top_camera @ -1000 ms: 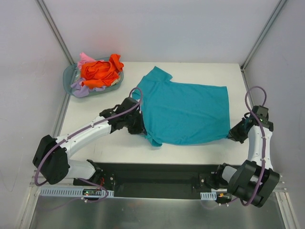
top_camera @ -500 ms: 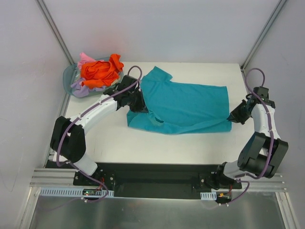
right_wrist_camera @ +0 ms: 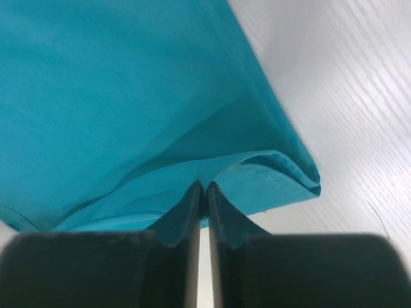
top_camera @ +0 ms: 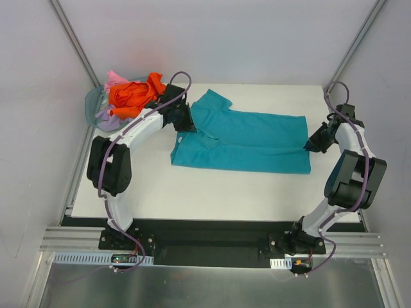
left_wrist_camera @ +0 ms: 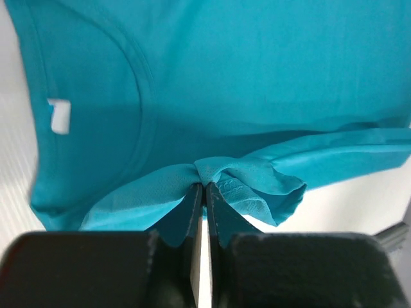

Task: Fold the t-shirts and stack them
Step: Fold the flattened tshirt in 1/3 of the way

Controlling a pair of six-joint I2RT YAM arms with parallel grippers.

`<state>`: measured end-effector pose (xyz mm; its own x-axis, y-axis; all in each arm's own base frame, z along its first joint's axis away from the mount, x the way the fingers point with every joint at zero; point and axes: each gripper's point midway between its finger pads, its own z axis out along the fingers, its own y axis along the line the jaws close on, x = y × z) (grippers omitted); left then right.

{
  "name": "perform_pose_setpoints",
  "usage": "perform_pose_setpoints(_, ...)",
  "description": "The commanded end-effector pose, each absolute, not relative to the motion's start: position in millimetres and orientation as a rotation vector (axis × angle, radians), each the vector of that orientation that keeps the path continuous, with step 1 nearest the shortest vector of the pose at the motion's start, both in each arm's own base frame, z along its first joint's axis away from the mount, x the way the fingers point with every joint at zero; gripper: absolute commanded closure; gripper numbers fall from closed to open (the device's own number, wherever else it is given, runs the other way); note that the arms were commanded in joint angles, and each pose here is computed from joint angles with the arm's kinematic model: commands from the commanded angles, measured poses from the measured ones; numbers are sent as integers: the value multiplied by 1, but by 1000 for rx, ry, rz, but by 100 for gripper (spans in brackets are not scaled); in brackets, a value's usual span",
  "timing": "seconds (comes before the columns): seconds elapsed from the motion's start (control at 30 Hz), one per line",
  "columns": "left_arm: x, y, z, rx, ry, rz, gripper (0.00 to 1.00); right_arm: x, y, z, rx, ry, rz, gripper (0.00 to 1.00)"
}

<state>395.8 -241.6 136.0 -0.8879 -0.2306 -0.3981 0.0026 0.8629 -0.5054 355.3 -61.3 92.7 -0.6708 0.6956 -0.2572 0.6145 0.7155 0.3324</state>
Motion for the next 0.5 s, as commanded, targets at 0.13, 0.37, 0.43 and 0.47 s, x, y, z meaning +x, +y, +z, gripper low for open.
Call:
perform_pose_setpoints(0.13, 472, -225, 132, -142, 2494, -562, 33, 408, -81, 101, 931, 2501, 256, 56)
perform_pose_setpoints(0.37, 448, -213, 166, -167, 2446, -571, 1, 387, -61, 131, 755, 2485, 197, 3)
perform_pose_setpoints(0.43, 433, -222, 164, -146, 2467, -623, 1, 377, -43, 130, 698, 2483, 247, 3)
perform_pose_setpoints(0.47, 421, -228, 157, -138, 2493, -637, 1, 373, -28, 126, 661, 2503, 273, 3)
